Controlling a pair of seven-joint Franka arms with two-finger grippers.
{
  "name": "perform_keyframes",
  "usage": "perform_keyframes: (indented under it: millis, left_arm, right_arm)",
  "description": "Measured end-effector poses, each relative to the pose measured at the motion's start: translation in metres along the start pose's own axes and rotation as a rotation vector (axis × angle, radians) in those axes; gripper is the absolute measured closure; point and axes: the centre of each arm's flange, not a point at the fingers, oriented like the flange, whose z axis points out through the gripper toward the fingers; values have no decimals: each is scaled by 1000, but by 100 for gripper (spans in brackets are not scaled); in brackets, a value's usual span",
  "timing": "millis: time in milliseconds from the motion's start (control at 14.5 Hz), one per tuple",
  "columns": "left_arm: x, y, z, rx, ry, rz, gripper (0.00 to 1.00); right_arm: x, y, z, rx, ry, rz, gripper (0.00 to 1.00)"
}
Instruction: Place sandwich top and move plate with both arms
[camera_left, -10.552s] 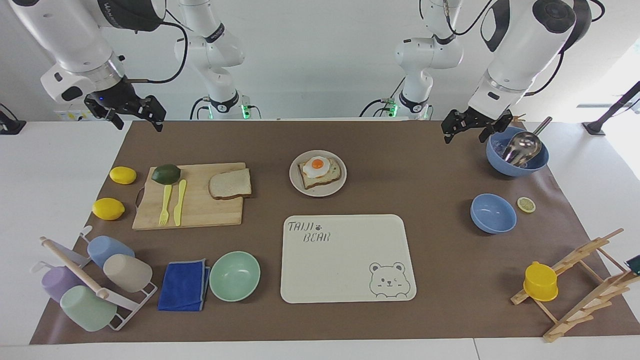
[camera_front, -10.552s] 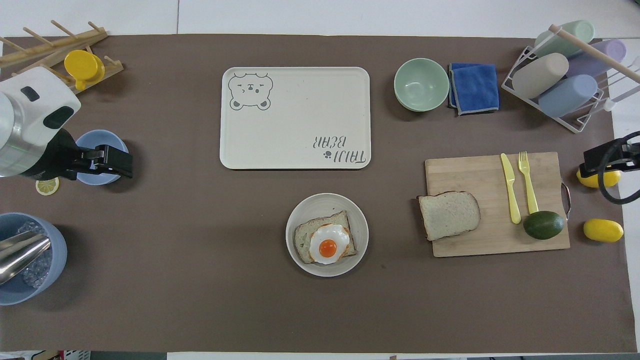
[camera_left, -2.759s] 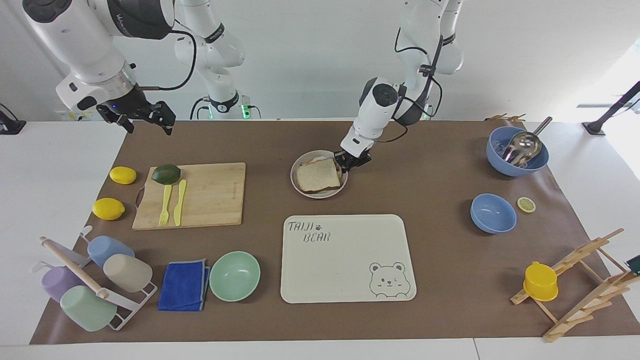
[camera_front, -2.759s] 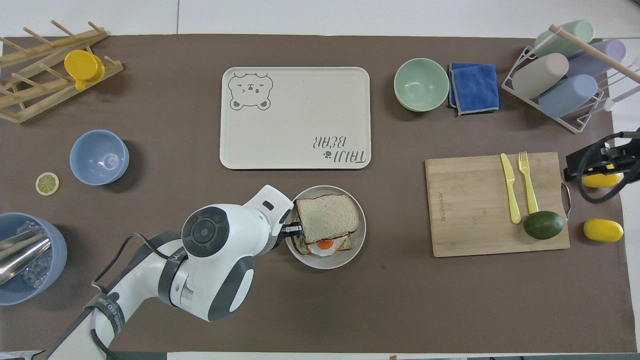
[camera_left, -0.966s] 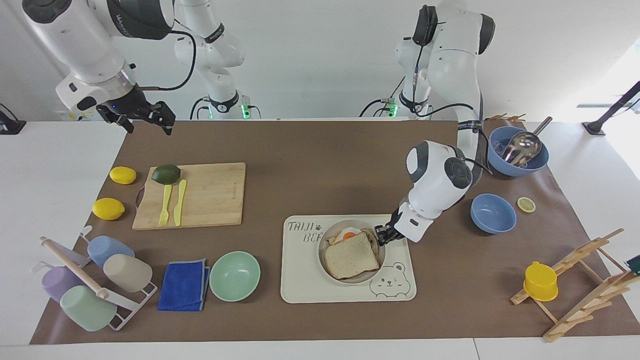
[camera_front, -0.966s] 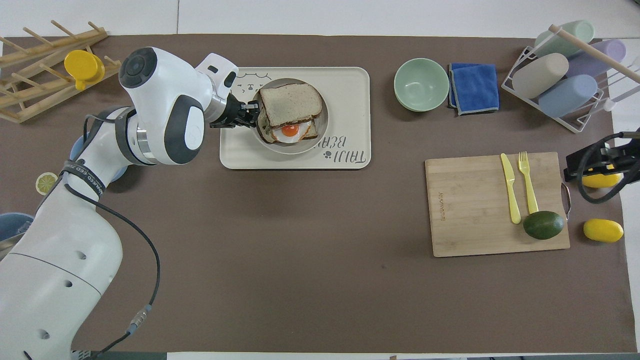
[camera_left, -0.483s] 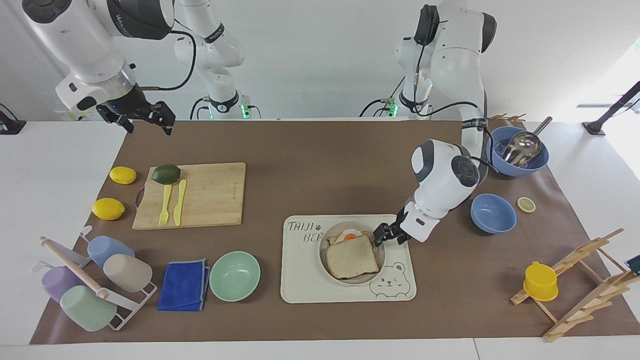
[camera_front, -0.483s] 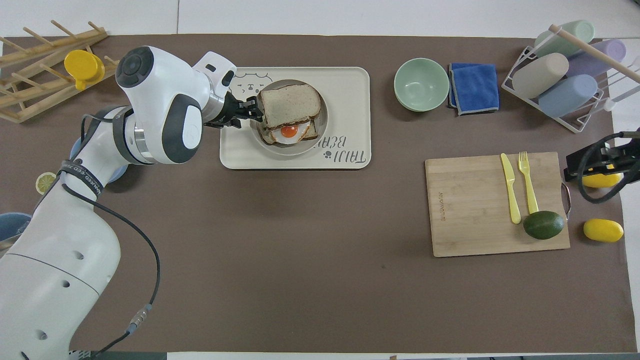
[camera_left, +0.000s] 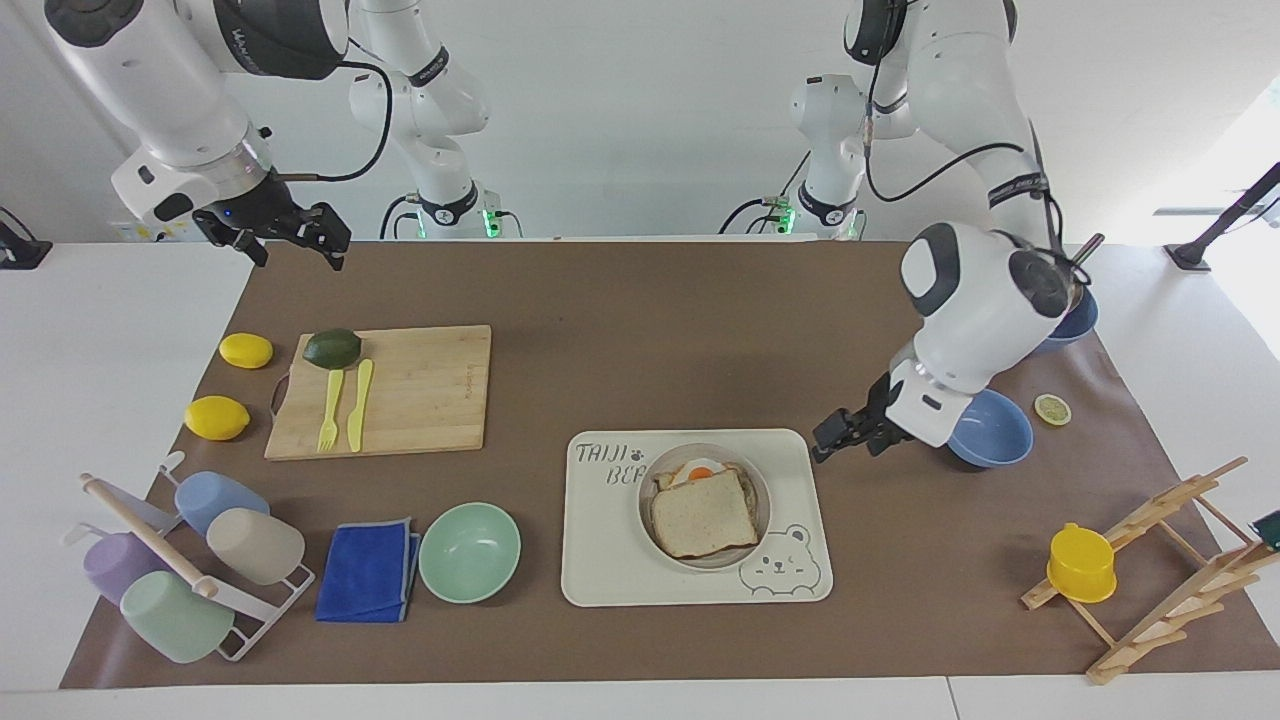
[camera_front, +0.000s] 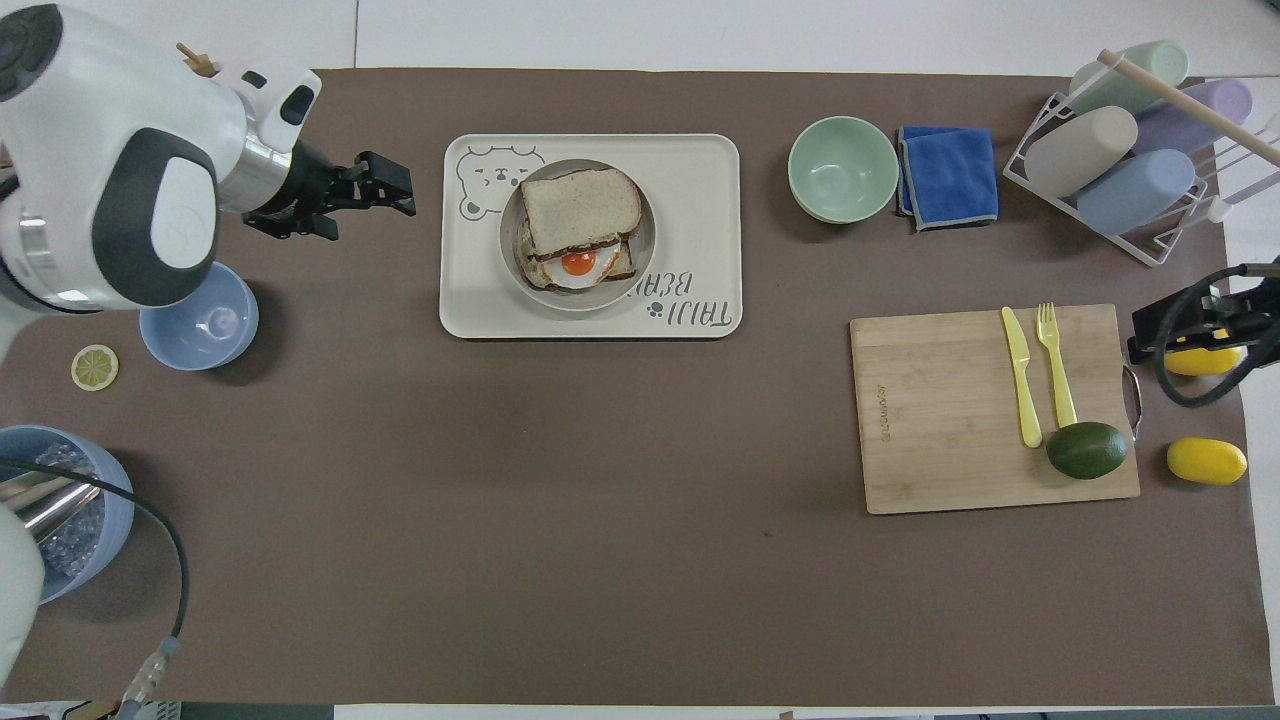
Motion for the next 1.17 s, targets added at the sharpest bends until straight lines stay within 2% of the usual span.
perform_keyframes:
  millis: [276,414,690,966,1172]
  left_arm:
    - [-39,-34,-69,63,-20,71,0]
    - [-62,-42,-80,90,-27,89,0]
    - [-103,-46,-75,113,-55,102,0]
    - [-104,-45,-82,119,-45,108,0]
    - [-99,-45,-103,161,-52,129,0]
  right_arm:
    - [0,0,0,0,0,0,0]
    - [0,0,0,0,0,0,0]
    - [0,0,0,0,0,0,0]
    - [0,0,0,0,0,0,0]
    - [0,0,0,0,0,0,0]
